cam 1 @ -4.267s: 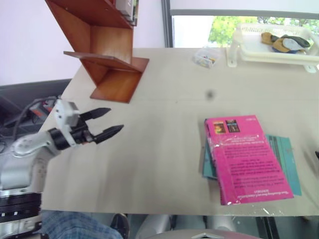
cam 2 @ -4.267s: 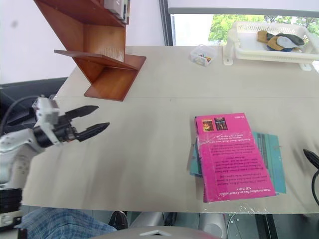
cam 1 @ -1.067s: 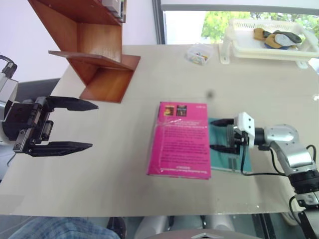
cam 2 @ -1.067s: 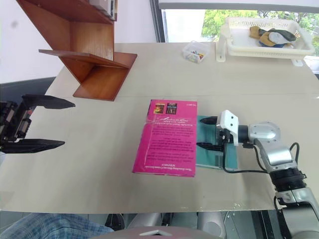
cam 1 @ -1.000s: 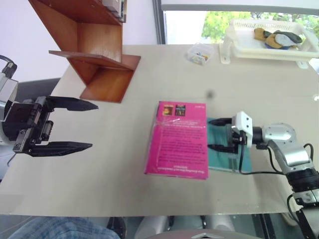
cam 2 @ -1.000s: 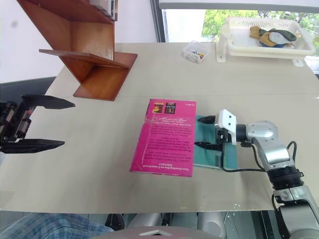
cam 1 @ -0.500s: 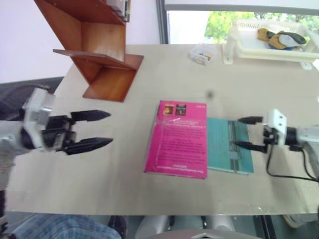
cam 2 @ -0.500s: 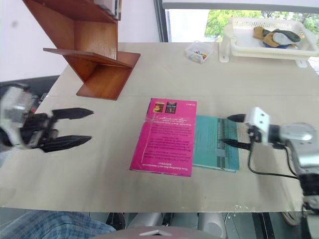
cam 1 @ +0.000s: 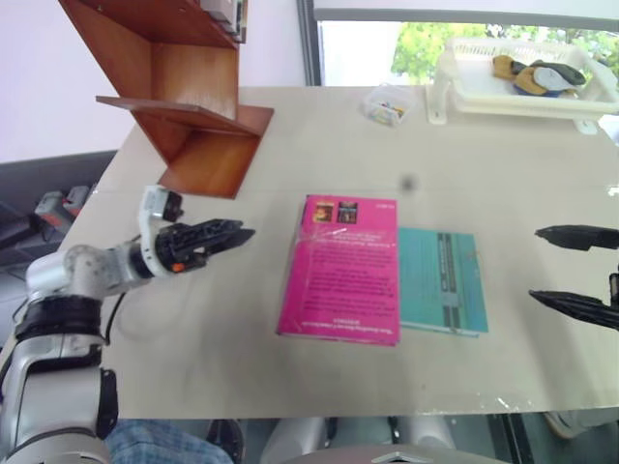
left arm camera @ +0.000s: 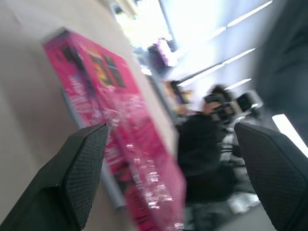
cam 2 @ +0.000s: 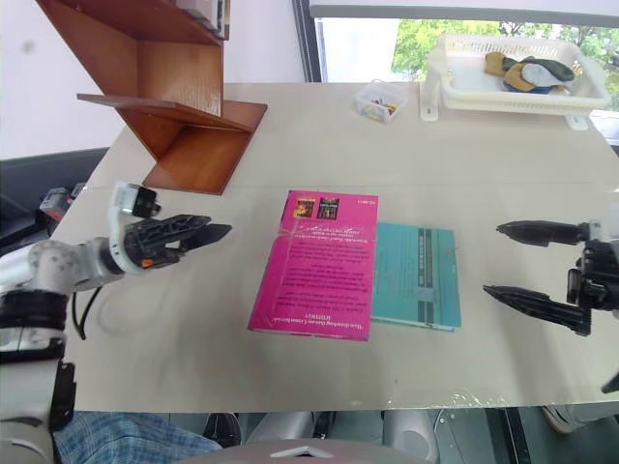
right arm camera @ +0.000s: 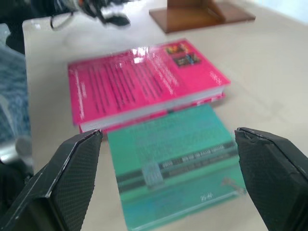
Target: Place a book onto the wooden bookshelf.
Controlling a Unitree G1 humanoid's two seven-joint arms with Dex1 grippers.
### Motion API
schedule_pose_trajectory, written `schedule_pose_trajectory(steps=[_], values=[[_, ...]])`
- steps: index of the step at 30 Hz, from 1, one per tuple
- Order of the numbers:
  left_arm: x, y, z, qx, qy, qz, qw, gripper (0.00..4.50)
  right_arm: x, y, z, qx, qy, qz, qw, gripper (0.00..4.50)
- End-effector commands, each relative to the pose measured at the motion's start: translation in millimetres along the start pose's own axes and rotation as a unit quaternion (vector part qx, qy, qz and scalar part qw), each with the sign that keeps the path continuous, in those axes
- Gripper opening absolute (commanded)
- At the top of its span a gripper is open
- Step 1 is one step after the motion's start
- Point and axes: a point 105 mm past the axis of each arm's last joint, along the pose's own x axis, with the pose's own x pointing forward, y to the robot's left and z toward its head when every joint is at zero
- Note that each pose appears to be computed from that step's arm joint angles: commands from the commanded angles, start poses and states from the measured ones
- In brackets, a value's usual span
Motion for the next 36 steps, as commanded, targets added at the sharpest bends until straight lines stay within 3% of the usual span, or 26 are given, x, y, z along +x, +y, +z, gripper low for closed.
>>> schedule_pose_trajectory(steps=[1,5,11,24,27,34,36], values=[[9.9,5.7,-15.0,-0.049,0.053,-0.015,0.997,4.45,1.3,13.6,21.2,-0.021,-0.017,0.017,1.0,4.5],[11.9,15.4,-32.8,-0.066,0.118,0.015,0.991,4.45,1.1,21.8,26.8,-0.012,-0.027,0.033,0.999,4.5],[26.3,28.4,-42.3,-0.076,0.163,0.024,0.983,4.45,4.9,24.4,22.0,-0.009,-0.018,0.029,0.999,4.5],[49.4,32.4,-54.2,-0.082,0.177,-0.022,0.98,4.45,-1.5,23.0,22.6,-0.018,-0.004,0.013,1.0,4.5],[52.7,34.8,-55.4,-0.084,0.177,-0.024,0.98,3.66,-3.6,23.2,18.1,-0.011,0.005,0.016,1.0,4.5],[55.0,31.1,-54.5,-0.082,0.174,-0.036,0.981,0.45,-6.0,19.5,14.6,-0.012,0.025,0.022,0.999,4.5],[52.6,27.6,-51.8,-0.078,0.167,-0.041,0.982,0.14,-8.5,18.0,12.1,-0.015,0.04,0.024,0.999,4.5]])
